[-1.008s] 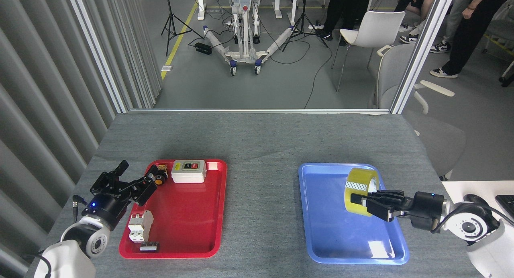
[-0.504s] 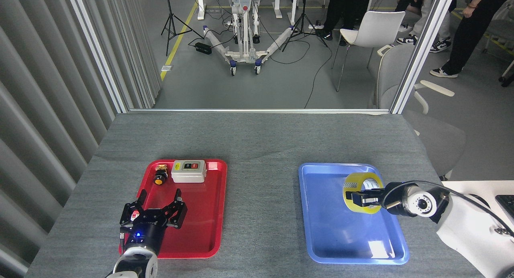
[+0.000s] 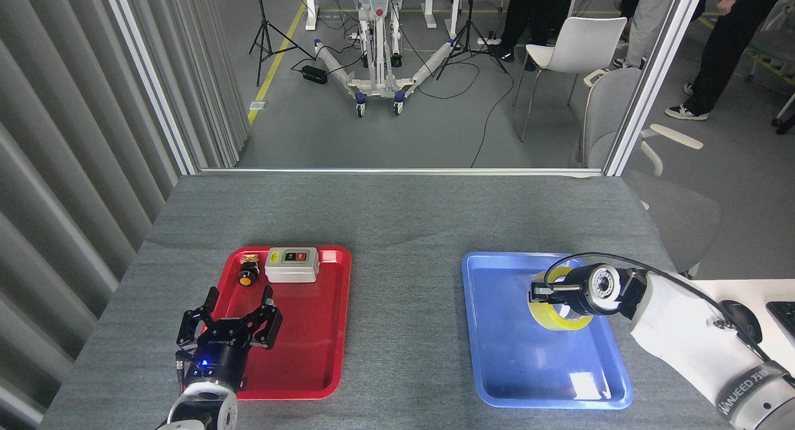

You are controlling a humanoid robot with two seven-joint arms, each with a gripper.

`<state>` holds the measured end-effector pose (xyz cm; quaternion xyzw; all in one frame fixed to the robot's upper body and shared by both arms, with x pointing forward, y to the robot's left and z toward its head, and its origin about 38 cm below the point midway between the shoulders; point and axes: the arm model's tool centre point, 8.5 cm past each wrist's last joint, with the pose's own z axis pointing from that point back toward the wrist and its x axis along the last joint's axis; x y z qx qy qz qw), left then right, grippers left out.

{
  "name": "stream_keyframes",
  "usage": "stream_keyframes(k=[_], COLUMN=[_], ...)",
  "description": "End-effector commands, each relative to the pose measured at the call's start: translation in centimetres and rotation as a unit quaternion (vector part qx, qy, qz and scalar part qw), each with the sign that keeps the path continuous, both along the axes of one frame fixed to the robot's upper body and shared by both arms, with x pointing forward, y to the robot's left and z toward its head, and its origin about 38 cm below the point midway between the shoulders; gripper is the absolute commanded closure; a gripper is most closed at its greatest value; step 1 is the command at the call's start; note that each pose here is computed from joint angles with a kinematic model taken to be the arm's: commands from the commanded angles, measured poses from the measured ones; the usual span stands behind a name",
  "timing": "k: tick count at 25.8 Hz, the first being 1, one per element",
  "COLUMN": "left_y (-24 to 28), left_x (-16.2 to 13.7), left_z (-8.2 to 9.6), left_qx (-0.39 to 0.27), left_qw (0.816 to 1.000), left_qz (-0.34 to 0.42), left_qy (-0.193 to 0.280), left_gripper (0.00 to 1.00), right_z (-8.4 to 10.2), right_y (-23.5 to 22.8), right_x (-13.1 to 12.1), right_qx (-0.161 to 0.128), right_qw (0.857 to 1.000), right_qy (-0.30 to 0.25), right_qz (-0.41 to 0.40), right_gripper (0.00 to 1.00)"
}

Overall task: Place and move tape with both arms
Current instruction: 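Lower the tape flat into the blue tray and open the right gripper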

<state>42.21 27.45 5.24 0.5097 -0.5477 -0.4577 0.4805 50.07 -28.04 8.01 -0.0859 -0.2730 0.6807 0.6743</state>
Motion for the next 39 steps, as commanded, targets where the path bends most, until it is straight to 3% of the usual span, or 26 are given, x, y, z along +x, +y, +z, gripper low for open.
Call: stream_keyframes(k=[1,12,22,27,39], left_y=[0.4,1.7,3.0,3.8,6.2], left_x=[-0.1,-0.4,-0.1,0.1,0.7], left_z=[0.0,-0.2,-0.9,-0.4,0.8], left_qx=[0.004,0.01,0.021,0.032,0.057], left_qw=[1.0,1.0,1.0,0.999,0.998], left_qz=[-0.002,-0.003,0.001,0.003,0.011], left_qy=[0.0,0.003,0.018,0.014,0.01], left_gripper=[0.0,0.0,0.0,0.0,0.0], right_z=[-0.2,-1.9,-2.2,-2.0,-2.4], right_y=[0.8,2.3,2.9,2.8,2.6], right_x=[-0.1,-0.4,-0.3,-0.1,-0.2], right_qx=[0.003,0.017,0.021,0.014,0.013], right_qw=[1.0,0.998,0.998,0.999,0.999], right_qy=[0.023,0.051,0.049,0.041,0.037], right_qz=[-0.012,-0.022,-0.023,-0.024,-0.029], right_gripper=[1.0,1.0,0.86,0.68,0.62])
